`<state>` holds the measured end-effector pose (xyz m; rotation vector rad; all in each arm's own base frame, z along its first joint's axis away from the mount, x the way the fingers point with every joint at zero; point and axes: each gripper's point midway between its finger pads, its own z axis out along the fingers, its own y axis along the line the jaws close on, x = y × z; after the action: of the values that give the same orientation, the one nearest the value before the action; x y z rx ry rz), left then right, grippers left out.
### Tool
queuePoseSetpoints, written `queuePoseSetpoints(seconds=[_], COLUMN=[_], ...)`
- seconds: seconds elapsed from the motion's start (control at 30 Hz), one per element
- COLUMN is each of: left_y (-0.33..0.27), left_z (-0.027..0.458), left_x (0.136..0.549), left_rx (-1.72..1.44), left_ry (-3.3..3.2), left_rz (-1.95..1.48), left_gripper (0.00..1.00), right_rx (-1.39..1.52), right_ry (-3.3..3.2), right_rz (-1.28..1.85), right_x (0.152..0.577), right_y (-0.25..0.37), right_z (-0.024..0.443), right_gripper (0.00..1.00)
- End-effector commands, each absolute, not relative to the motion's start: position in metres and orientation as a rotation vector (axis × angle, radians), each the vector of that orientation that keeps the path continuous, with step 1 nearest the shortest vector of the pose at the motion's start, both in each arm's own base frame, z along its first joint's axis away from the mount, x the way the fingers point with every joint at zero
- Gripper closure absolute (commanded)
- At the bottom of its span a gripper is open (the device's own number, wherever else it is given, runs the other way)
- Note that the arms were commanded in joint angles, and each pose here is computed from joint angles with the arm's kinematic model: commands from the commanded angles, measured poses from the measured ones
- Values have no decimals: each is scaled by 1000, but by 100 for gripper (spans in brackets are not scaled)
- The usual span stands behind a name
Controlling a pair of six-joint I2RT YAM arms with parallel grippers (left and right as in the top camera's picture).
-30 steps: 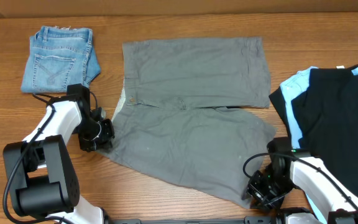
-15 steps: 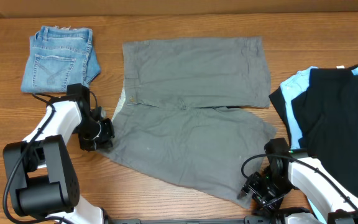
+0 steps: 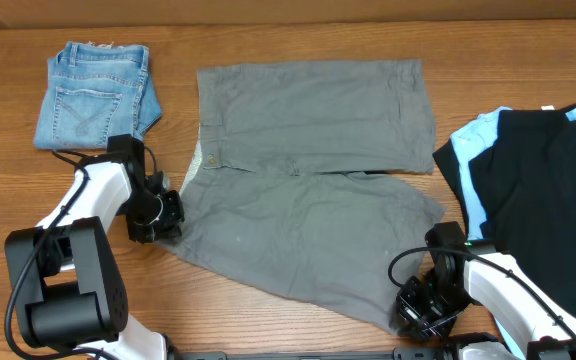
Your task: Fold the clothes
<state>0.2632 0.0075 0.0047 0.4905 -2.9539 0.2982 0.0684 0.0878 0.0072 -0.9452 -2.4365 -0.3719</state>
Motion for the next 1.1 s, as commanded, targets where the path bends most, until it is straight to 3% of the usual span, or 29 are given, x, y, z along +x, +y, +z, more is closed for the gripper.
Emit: queuePoseSetpoints(seconds=[0.0, 0.17, 0.3, 0.47, 0.6, 0.73, 0.9, 1.03, 1.07], left_y=[7, 7, 6, 7, 6, 6, 6, 6, 6], left_z=[8, 8, 8, 8, 8, 8, 8, 8, 8], left_x=[270, 270, 269, 270, 268, 268, 268, 268, 268], left_rx=[490, 490, 490, 490, 489, 485, 485, 484, 484], left_ry=[-2968, -2969, -2966, -2967, -2961, -2963, -2963, -2963, -2963], left_rz=[318, 318, 317, 318, 316, 317, 317, 317, 317], left_gripper=[91, 91, 91, 91, 91, 91, 91, 91, 91], right_rx=[-934, -927, -910, -920, -928, -935, -959, -959, -953], right_ry=[-2425, -2439, -2449, -2462, -2464, -2461, -2456, -2457, -2460], right_rz=[-364, -344, -326, -298, -274, -271, -263, -263, -266], right_x=[63, 63, 61, 63, 62, 62, 63, 63, 63], right_y=[88, 89, 91, 98, 97, 97, 96, 96, 97], right_z=[9, 7, 6, 3, 2, 2, 2, 2, 2], right_gripper=[59, 60, 68, 52, 51, 60, 77, 96, 96])
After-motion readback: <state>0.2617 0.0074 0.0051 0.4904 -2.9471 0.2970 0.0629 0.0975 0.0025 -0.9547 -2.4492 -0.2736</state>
